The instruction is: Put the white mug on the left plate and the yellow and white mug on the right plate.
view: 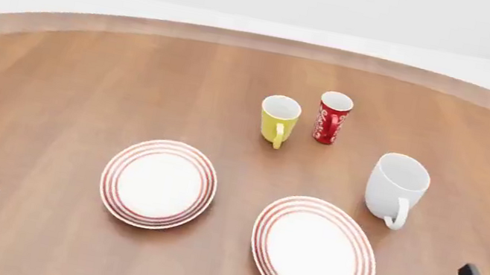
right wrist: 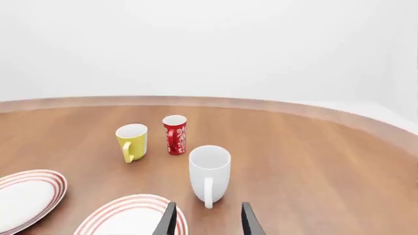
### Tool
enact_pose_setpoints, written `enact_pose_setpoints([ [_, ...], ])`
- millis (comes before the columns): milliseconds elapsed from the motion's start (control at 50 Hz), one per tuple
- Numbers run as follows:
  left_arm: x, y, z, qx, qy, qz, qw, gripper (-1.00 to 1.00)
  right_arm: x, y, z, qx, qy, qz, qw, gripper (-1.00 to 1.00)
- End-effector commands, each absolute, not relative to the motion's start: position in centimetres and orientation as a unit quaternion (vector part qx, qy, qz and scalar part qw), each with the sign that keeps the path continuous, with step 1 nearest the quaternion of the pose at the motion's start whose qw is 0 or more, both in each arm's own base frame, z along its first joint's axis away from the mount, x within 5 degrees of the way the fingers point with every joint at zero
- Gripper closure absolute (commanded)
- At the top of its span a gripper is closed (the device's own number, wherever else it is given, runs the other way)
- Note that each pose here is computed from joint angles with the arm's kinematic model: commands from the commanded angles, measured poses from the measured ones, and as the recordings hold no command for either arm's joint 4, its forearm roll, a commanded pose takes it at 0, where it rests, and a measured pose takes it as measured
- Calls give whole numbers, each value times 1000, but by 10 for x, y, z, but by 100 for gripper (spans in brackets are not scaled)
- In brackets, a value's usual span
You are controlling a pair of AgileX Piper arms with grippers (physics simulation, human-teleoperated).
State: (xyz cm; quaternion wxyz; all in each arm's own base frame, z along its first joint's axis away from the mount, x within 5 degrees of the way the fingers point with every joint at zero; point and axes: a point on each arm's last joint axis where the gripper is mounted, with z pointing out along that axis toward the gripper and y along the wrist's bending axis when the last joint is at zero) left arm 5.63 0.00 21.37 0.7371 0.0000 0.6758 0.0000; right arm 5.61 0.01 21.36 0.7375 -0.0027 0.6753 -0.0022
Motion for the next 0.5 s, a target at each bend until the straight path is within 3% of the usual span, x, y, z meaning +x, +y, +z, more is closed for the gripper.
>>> enact_pose_setpoints([
  [20, 57, 0, 214, 0, 676, 0, 737, -100, 56, 0, 214, -10, 676, -8, 737, -100],
  [500, 57, 0, 214, 0, 676, 0, 737, -100, 71, 2, 213, -37, 696, -14, 717, -100],
])
